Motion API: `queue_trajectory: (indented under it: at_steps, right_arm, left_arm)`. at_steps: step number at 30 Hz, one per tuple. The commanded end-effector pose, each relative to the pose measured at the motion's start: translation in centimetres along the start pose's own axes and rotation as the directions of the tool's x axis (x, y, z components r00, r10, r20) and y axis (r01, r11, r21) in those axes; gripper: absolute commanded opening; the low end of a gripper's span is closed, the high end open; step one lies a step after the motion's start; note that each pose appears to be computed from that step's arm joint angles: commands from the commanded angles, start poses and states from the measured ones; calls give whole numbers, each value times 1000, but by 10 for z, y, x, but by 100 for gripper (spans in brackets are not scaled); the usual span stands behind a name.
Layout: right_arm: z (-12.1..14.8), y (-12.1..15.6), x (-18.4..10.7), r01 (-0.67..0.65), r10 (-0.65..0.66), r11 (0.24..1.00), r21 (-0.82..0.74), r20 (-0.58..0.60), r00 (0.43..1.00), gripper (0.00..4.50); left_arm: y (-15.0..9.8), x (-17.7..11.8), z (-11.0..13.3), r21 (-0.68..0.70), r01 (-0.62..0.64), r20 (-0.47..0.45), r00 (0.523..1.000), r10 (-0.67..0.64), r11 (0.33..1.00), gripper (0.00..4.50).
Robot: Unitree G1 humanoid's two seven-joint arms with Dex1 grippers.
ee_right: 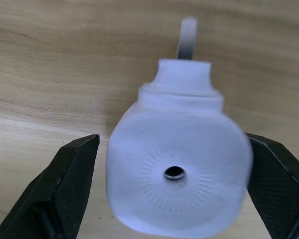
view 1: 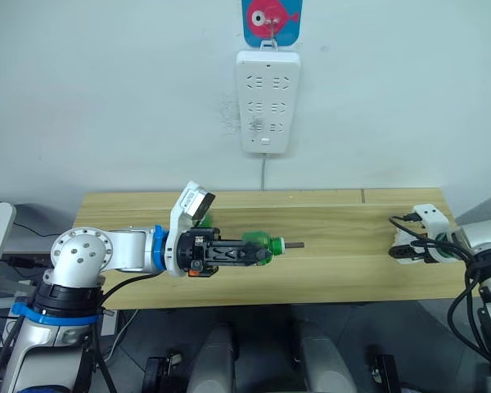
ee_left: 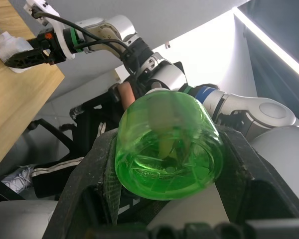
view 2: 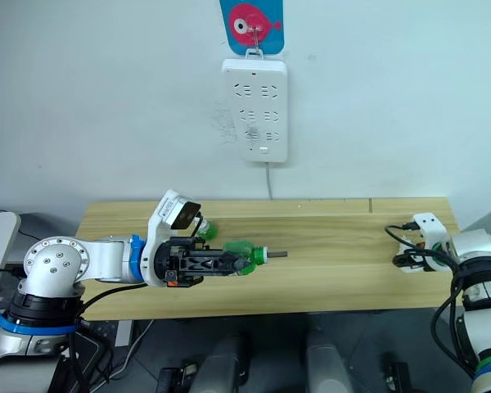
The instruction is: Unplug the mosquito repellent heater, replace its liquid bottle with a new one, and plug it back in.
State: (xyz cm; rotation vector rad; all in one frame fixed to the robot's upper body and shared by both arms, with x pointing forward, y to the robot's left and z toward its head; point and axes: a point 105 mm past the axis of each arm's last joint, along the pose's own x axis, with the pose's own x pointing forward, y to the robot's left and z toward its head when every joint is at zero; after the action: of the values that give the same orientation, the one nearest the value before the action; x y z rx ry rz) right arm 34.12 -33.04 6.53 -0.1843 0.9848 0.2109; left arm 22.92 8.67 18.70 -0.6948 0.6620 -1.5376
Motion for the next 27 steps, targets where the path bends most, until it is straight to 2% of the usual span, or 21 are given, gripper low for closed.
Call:
queue_trajectory:
  at_steps: [1, 4, 8, 10, 11, 13, 15, 18, 19, 24, 27]
  right_arm:
    - [24, -4, -35, 11, -5, 997, -76, 82, 997, 444]
    - [41, 15, -60, -43, 61, 992, -118, 159, 985, 444]
    - [60, 56, -82, -256, 268, 963, -80, 274, 924, 444]
    - [73, 89, -99, -487, 449, 873, 29, 344, 825, 444]
    - [78, 104, -108, -610, 549, 790, 56, 378, 746, 444]
    - [83, 129, -125, -769, 696, 639, 21, 412, 589, 444]
    - [84, 145, -135, -843, 769, 538, -9, 414, 486, 444]
    - [84, 166, -144, -907, 834, 420, -14, 399, 380, 444]
    - [85, 172, -147, -920, 847, 392, -14, 395, 355, 444]
    - [96, 210, -139, -920, 803, 391, 21, 481, 352, 444]
    - [104, 227, -136, -913, 772, 408, 17, 528, 355, 444]
  left_arm:
    - [-7, 0, 1, 38, 25, 17, 1000, -26, 999, 227]
    - [-4, -1, 3, 56, 4, 66, 998, -8, 998, 227]
    - [7, 4, 10, 179, -119, 175, 981, 87, 977, 227]
    - [23, 7, 22, 348, -294, 271, 940, 205, 890, 227]
    - [28, 9, 27, 453, -360, 310, 921, 234, 816, 227]
    - [36, 11, 36, 628, -454, 385, 887, 255, 632, 227]
    - [40, 13, 41, 714, -500, 436, 865, 248, 490, 227]
    - [42, 21, 42, 792, -505, 455, 863, 221, 343, 227]
    - [42, 23, 43, 802, -504, 460, 864, 206, 322, 227]
    - [33, 32, 48, 820, -516, 495, 857, 146, 249, 227]
    - [26, 37, 45, 841, -496, 482, 868, 118, 216, 227]
